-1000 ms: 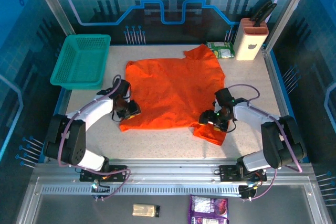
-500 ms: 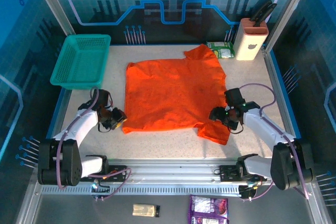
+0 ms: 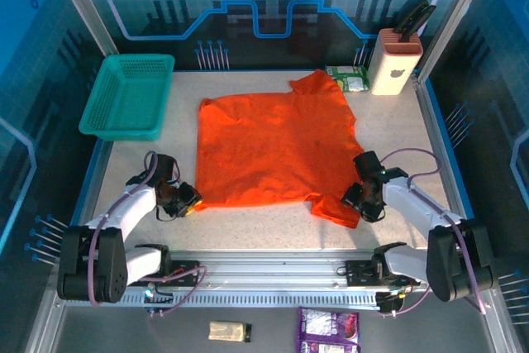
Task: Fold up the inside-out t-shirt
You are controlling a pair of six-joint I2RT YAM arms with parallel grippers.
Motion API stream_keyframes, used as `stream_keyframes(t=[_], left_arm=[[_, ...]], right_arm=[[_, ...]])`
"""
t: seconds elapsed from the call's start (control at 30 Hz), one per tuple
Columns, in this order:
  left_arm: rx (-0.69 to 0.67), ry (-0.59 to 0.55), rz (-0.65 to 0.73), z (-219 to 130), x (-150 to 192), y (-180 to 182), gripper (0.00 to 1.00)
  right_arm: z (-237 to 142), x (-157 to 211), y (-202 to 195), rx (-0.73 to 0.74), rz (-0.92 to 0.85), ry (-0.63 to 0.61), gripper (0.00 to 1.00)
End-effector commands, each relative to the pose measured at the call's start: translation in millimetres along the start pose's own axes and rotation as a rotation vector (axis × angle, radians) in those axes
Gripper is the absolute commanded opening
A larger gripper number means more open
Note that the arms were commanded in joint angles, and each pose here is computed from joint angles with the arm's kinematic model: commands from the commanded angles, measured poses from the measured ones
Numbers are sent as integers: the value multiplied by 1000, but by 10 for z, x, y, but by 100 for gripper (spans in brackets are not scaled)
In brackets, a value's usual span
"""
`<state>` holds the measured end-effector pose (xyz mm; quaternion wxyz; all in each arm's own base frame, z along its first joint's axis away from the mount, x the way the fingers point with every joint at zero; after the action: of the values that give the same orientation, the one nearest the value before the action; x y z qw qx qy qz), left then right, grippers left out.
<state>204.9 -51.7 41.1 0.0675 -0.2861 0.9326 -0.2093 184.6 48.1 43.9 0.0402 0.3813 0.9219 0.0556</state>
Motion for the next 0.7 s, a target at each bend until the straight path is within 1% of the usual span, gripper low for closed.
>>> stream_keyframes(t=[0.0, 0.03, 0.07, 0.1, 0.13, 0.2, 0.3, 0.33, 0.4, 0.47, 0.5, 0.6, 0.67], left_arm=[[23, 11, -1, 54, -9, -40, 27], [26, 10, -1, 67, -23, -48, 25], [30, 10, 0, 84, -37, -57, 21], [38, 5, 5, 85, -58, -79, 15], [46, -5, 13, 66, -91, -113, 10], [78, -45, 38, -34, -190, -236, 1], [130, -114, 94, -352, -362, -520, 0], [151, -129, 115, -493, -401, -631, 0], [188, -144, 147, -728, -419, -799, 0], [194, -130, 150, -863, -340, -833, 0], [187, -117, 138, -874, -284, -804, 0], [138, -36, 67, -716, -15, -547, 0], [102, 8, 2, -512, 194, -331, 0]], right_arm=[[63, 0, 10, -5, 69, 21, 56], [88, 5, 4, -2, 74, 24, 53], [101, -2, 8, -2, 75, 22, 51], [112, -2, 9, -2, 75, 22, 46], [119, -9, 18, -6, 73, 20, 39], [113, -32, 50, -26, 73, 18, 22], [81, -76, 85, -50, 69, 5, 3], [67, -91, 88, -55, 71, 2, 0], [38, -114, 76, -60, 77, -5, 0], [8, -144, 58, -69, 89, -18, 0], [-2, -155, 38, -68, 95, -24, 0], [-45, -207, -11, -70, 122, -46, 0], [-65, -226, -32, -75, 134, -56, 0]])
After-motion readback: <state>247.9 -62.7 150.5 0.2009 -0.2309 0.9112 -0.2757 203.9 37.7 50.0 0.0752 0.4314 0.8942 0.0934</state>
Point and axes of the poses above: each hand's point on the last joint's axis, 136 mm out from that joint toward the fingers, its own z axis out along the fingers, its own y axis along the line the jaws close on, x = y × z, the point moved 2 cm from there along -z, back along the fingers, and after that the axes turned 8 degrees about z, right-handed, at the moved point
